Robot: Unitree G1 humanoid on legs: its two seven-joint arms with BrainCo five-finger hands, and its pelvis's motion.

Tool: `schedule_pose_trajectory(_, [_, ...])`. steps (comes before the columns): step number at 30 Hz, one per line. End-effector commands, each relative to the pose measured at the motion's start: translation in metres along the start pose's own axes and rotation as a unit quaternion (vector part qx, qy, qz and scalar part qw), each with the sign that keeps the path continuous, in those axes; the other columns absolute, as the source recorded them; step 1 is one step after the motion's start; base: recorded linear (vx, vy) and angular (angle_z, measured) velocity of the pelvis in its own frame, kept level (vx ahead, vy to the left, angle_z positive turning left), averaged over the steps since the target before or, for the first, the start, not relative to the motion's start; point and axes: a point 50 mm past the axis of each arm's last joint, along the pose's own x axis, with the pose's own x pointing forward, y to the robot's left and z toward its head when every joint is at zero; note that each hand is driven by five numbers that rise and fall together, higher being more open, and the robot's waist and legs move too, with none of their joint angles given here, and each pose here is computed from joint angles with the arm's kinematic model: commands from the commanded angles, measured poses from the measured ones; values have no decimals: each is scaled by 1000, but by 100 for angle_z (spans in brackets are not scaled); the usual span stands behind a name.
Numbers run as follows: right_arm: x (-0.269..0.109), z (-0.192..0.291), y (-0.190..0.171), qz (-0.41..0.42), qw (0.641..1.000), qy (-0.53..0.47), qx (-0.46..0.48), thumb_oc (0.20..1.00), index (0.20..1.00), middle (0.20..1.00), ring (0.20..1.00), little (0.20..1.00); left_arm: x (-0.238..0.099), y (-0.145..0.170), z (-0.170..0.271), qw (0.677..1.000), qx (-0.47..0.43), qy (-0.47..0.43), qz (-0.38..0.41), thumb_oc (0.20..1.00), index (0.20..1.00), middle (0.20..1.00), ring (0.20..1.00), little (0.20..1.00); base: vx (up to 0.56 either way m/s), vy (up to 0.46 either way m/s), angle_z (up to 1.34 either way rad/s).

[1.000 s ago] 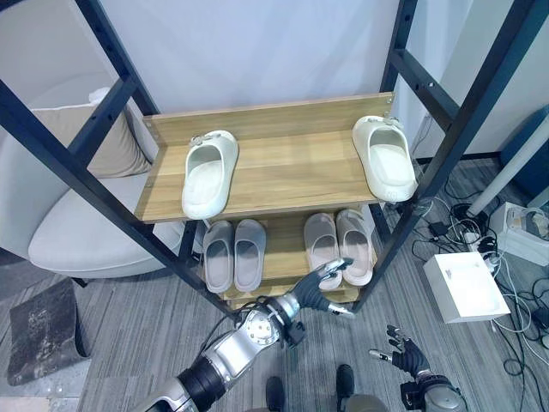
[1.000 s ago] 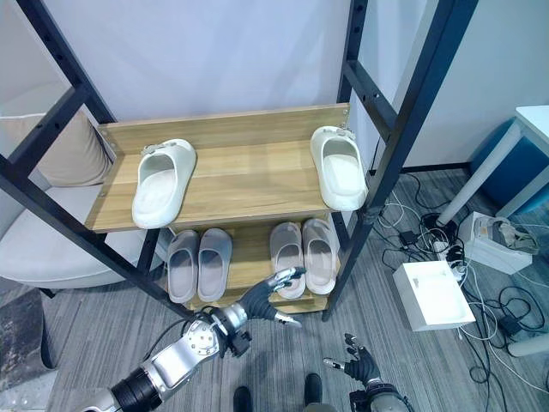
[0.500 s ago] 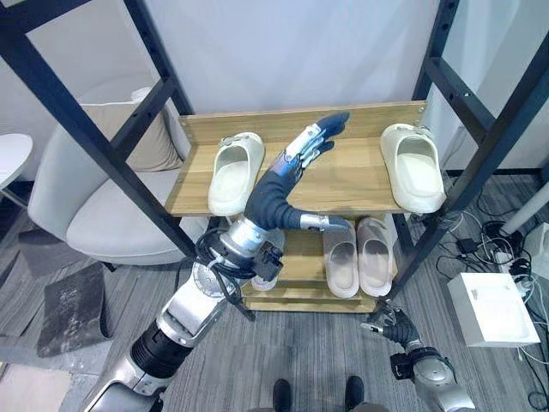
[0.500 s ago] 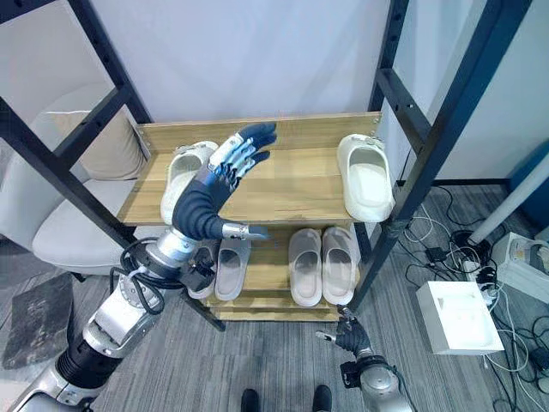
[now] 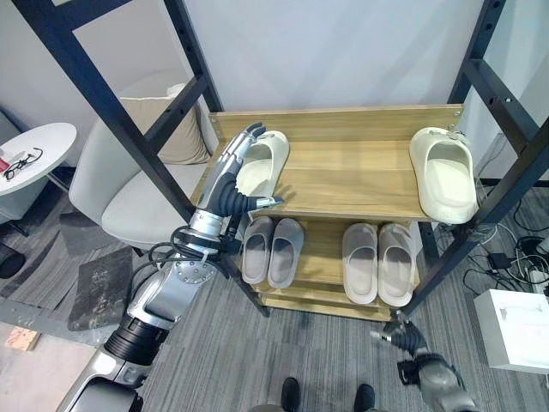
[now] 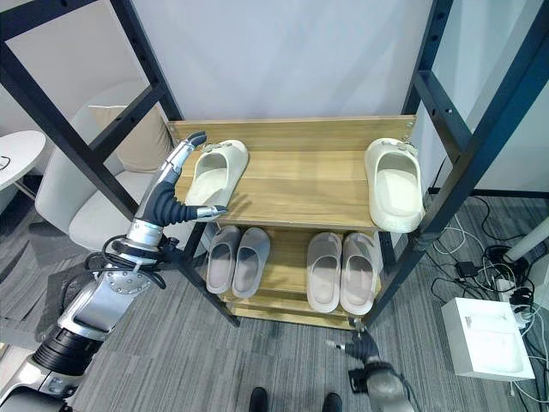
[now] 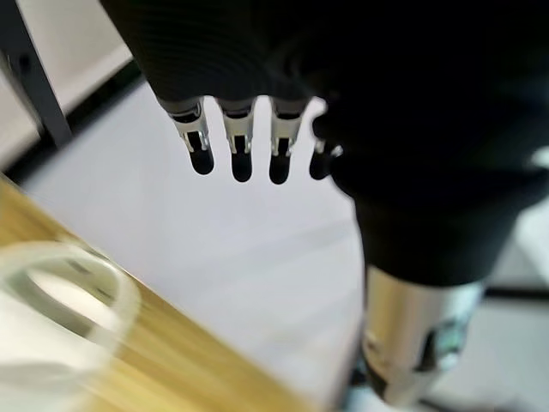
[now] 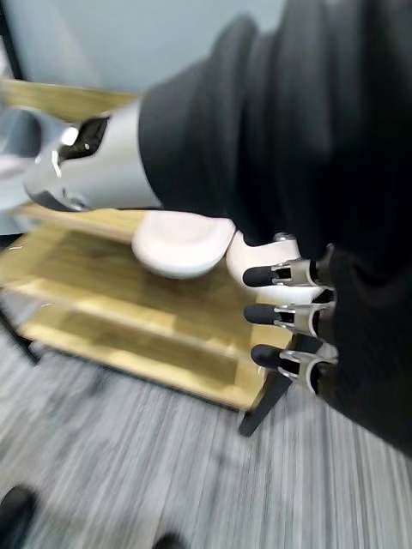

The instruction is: Arrange the slippers neatly on the shoe rack.

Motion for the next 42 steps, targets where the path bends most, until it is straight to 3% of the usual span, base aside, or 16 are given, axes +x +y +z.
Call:
schedule_pose_trajectory(1, [-18, 4, -2, 42, 998, -48, 10, 1000, 1000, 1000, 1000, 1000, 33, 33, -12, 985, 154, -13, 77, 1000, 1000, 1000, 1000, 1000, 10, 12, -25])
schedule_pose_trajectory(8, [10, 39, 12, 22, 996, -72, 37, 1000, 1000, 1000, 1000, 1000, 48, 17, -10, 983, 170, -6, 70, 1000, 1000, 1000, 1000, 1000, 21, 5, -20])
schedule_pose_trajectory(14, [19, 85, 22, 44, 987, -147, 47, 1000, 1000, 1000, 1000, 1000, 66, 39, -25, 966, 235, 25, 101, 1000, 1000, 1000, 1000, 1000, 5, 7, -10])
schedule_pose_trajectory(23, [21, 128, 39, 89, 971, -220, 39, 1000, 1000, 1000, 1000, 1000, 58, 59, -53, 947, 288, 83, 114, 1000, 1000, 1000, 1000, 1000, 11, 15, -4])
schedule_pose_trajectory(34, [12, 126, 36, 102, 967, -231, 26, 1000, 1000, 1000, 1000, 1000, 76, 60, -58, 930, 344, 95, 89, 1000, 1000, 1000, 1000, 1000, -11, 18, 0])
schedule_pose_trajectory(42, [13, 131, 40, 111, 964, -239, 28, 1000, 1000, 1000, 1000, 1000, 60, 66, -79, 918, 362, 142, 72, 1000, 1000, 1000, 1000, 1000, 5, 7, -5])
